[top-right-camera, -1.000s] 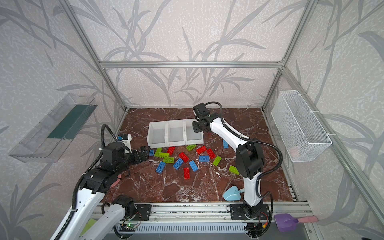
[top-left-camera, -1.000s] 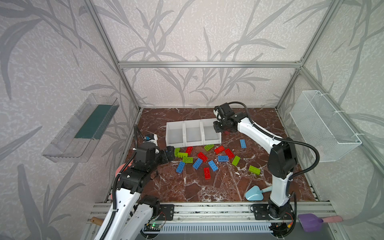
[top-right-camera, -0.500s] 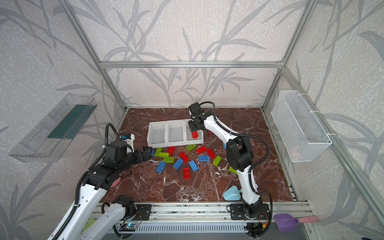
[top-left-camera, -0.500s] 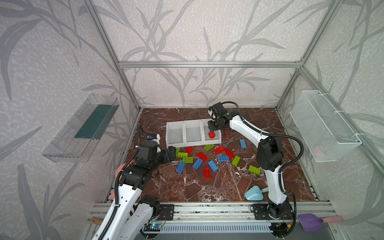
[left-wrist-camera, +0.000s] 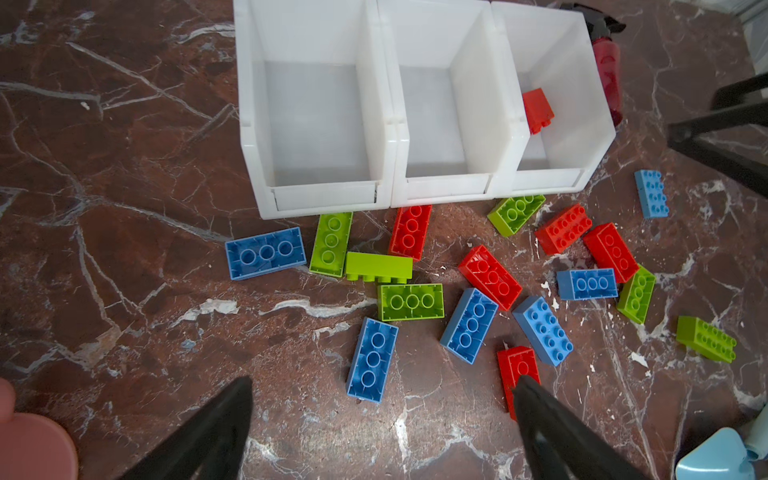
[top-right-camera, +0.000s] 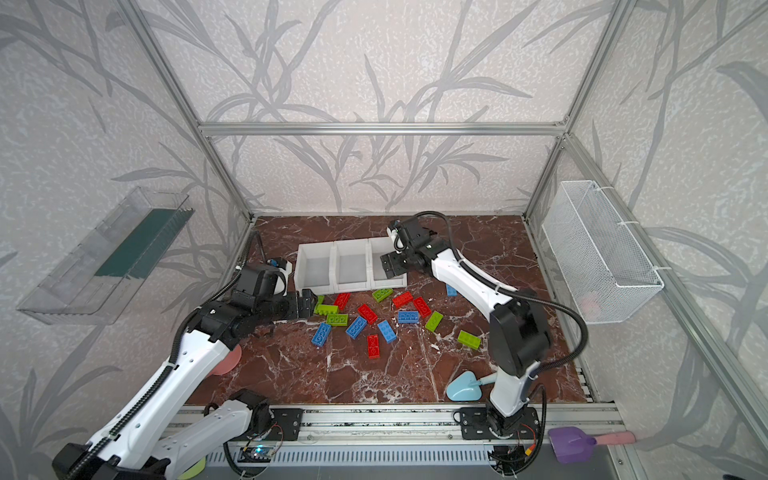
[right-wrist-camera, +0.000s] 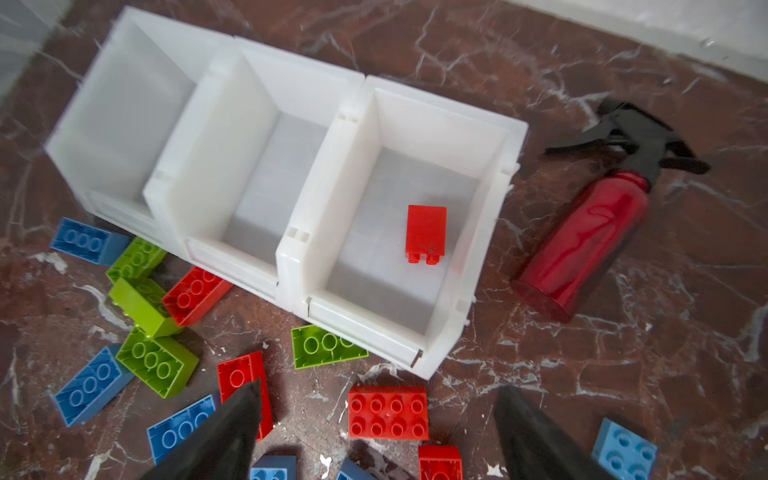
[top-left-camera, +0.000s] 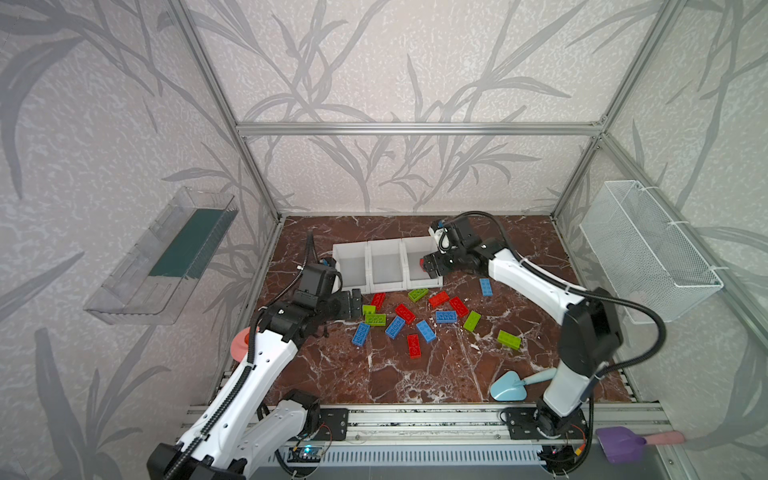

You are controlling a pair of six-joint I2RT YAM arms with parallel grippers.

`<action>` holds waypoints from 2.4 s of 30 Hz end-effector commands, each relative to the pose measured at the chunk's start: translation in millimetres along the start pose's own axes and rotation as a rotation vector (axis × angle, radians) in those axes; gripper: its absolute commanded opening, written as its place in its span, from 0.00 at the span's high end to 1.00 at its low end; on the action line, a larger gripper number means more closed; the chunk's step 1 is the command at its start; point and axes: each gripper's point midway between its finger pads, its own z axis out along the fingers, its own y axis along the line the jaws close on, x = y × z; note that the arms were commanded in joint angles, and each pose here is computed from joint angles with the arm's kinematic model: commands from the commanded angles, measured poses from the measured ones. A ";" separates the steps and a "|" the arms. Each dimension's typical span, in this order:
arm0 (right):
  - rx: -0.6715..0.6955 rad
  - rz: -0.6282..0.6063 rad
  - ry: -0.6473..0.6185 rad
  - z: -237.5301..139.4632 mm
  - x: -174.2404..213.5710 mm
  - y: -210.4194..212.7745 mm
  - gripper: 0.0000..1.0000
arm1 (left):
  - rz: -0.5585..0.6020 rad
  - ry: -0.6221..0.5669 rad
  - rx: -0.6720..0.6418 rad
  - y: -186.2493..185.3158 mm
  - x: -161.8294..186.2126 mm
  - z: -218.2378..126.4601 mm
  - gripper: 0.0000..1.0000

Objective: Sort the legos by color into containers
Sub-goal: 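Grasp a red 2x4 brick with the left gripper while the right arm withdraws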

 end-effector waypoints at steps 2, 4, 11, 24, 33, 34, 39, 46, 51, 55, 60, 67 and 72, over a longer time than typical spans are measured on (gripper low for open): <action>-0.065 0.020 -0.263 -48.8 -6.5 8.2 0.05 | 0.068 0.069 -0.014 -8.3 3.2 9.6 0.14; -0.056 0.048 -0.298 -61.8 10.8 2.5 0.05 | 0.087 0.110 -0.013 -15.6 4.4 22.8 0.24; -0.107 0.163 -0.381 -85.2 67.7 -2.2 0.06 | 0.114 0.221 -0.002 -40.3 5.6 64.9 0.28; -0.160 0.242 -0.529 -102.9 100.6 -7.1 0.09 | 0.184 0.328 -0.045 -55.9 12.7 136.1 0.22; -0.175 0.255 -0.575 -108.9 100.5 -7.1 0.10 | 0.195 0.335 -0.098 -50.6 14.7 170.6 0.22; -0.177 0.255 -0.576 -108.9 100.3 -6.9 0.10 | 0.199 0.335 -0.099 -50.7 14.5 173.5 0.22; -0.184 0.254 -0.566 -105.7 101.5 -5.6 0.10 | 0.213 0.331 -0.113 -50.0 12.1 184.5 0.22; -0.191 0.260 -0.551 -99.3 102.7 -4.5 0.11 | 0.223 0.346 -0.123 -49.5 15.0 201.7 0.25; -0.194 0.259 -0.547 -97.3 103.0 -3.9 0.11 | 0.217 0.354 -0.124 -48.4 20.2 210.0 0.34; -0.195 0.260 -0.546 -96.6 103.0 -3.9 0.11 | 0.217 0.349 -0.122 -47.6 21.8 209.1 0.43; -0.195 0.256 -0.543 -95.4 103.2 -3.5 0.12 | 0.215 0.332 -0.117 -47.6 22.4 203.0 0.57; -0.185 0.252 -0.539 -91.7 104.6 -5.2 0.12 | 0.199 0.297 -0.108 -51.4 23.3 185.6 0.65; -0.177 0.254 -0.533 -88.4 106.0 -6.6 0.11 | 0.224 0.275 -0.085 -63.4 25.6 162.3 0.67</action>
